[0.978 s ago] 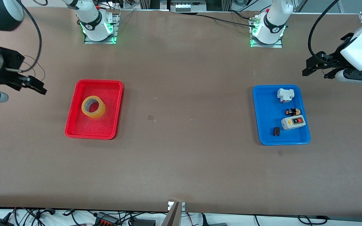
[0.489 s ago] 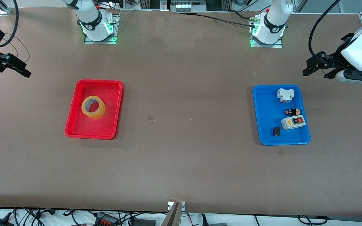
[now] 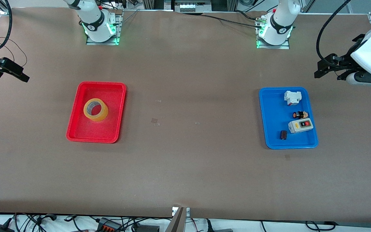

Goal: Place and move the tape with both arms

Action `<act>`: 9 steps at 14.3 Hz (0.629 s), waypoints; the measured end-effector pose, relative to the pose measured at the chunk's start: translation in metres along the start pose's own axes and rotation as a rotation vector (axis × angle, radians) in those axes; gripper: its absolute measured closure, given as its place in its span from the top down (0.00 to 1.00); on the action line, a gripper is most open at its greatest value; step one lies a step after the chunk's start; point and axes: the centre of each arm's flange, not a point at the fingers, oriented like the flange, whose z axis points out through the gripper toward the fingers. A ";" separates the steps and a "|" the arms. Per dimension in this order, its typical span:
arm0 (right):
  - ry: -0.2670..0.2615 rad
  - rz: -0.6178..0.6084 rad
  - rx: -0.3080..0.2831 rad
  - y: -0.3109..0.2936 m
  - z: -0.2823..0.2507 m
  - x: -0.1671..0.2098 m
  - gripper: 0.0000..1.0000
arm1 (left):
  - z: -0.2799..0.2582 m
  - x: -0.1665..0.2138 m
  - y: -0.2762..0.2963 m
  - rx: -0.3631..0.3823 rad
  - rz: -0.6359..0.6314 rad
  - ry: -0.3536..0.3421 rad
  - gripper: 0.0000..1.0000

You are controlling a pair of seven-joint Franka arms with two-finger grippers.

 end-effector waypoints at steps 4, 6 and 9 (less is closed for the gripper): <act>-0.016 -0.041 0.003 -0.006 0.006 0.001 0.98 | 0.000 0.000 -0.001 0.001 -0.002 -0.001 1.00; -0.019 -0.045 0.003 -0.007 0.008 0.001 0.98 | 0.000 0.000 -0.001 0.001 -0.002 -0.001 1.00; -0.019 -0.048 0.003 -0.008 0.008 0.001 0.98 | 0.000 0.000 -0.001 0.001 -0.002 -0.001 1.00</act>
